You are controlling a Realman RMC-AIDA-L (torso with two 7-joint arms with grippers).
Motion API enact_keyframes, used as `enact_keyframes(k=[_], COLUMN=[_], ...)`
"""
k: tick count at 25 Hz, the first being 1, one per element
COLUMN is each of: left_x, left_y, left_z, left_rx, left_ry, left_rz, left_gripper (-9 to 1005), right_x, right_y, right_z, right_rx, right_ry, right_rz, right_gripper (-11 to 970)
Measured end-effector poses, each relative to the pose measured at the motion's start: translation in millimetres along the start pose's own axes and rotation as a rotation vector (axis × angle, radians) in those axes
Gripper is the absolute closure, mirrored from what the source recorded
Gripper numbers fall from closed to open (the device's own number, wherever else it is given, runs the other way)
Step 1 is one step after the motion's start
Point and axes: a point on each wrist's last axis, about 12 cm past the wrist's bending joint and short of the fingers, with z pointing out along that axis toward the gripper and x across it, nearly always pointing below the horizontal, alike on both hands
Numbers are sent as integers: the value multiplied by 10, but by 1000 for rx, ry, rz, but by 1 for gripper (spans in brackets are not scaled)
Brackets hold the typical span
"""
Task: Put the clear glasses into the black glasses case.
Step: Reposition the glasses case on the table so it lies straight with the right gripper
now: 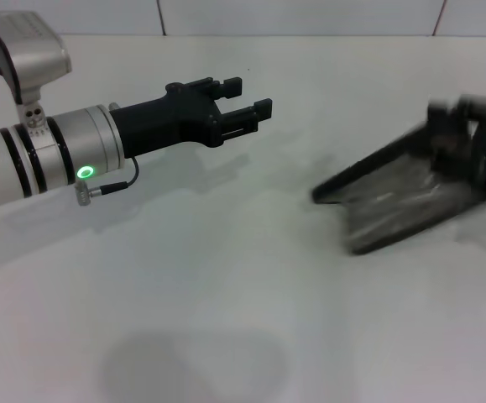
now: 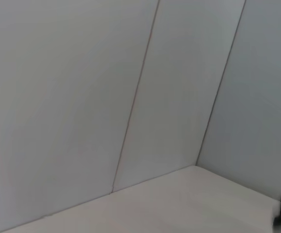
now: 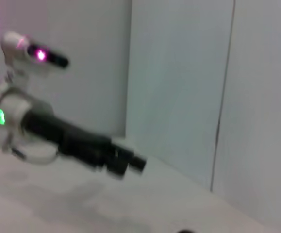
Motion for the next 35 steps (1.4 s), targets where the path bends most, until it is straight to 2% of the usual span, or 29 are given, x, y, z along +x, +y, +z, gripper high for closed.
enact_keyframes(k=[12,16,24,28,34,35], left_x=[17,3,-18,-30,-33,-33], left_y=[18,36,39,39,35,35], left_z=[-1,7,33,45,52,52], left_rx=[-16,-30,-32,-30,-29,-29], left_ry=[8,9,9,8,7,7], left_rz=[38,49,68,74,76,76], left_gripper=[328,328,327,329,329,328], right_x=[209,256,314,261,186,173], right_y=[32,45,-54,-99,-144,-162], right_z=[-63,-67,-95,-142,-200,-218], right_rx=[42,36,81,47,-27,-31], right_ry=[98,133,186,191,274,296], right_rz=[24,38,104,153,191,190], right_gripper=[433,404,346,317,106,104])
